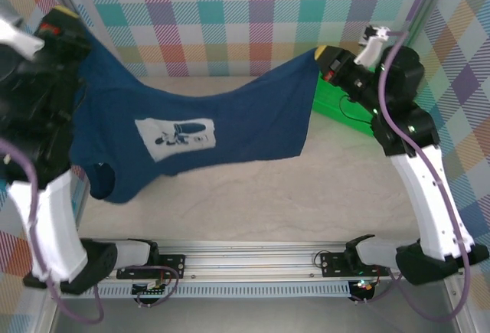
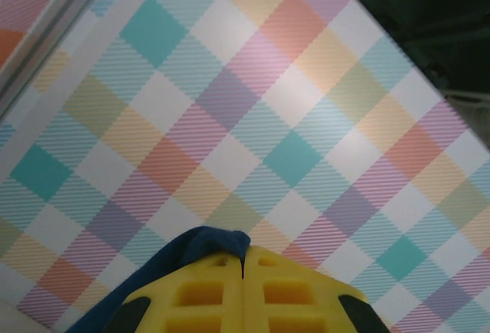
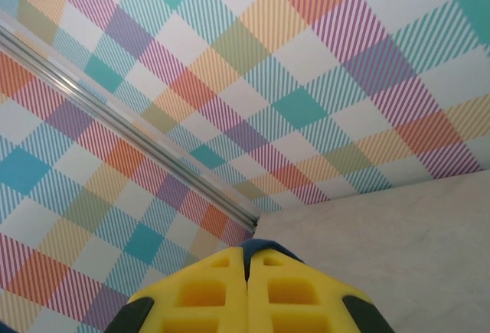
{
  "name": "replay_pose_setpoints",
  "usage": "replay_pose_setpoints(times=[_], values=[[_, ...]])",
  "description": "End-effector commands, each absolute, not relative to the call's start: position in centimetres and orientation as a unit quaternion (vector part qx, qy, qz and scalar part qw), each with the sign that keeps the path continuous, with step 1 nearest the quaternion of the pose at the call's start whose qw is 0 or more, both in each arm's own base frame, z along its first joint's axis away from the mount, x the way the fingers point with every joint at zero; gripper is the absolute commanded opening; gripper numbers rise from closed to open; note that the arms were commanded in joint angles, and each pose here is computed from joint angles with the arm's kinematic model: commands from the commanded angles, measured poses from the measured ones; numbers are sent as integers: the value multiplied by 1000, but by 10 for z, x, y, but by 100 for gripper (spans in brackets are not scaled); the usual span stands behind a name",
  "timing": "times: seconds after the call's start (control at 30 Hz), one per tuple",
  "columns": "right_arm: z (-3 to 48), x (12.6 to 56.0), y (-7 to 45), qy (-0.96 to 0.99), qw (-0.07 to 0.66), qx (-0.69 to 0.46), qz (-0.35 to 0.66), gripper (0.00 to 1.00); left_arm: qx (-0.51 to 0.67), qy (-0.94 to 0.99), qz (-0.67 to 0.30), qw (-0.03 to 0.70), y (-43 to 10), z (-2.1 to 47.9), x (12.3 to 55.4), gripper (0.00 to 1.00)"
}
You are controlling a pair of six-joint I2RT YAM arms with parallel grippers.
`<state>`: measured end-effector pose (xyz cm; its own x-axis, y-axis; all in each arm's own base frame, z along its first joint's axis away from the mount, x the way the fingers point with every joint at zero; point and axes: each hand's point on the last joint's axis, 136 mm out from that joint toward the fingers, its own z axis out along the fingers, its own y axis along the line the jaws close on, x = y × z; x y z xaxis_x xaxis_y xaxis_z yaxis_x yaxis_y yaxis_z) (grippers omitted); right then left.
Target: Fold and stack the t-shirts
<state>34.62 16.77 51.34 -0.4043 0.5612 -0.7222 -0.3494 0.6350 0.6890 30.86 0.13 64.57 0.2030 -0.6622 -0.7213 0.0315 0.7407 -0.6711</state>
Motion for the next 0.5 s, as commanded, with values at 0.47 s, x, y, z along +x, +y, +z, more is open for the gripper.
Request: replay_pose_setpoints(times=[0.47], values=[[508, 466, 193, 707, 505, 95, 485, 0, -226, 570, -311, 726, 6, 661, 421, 0]])
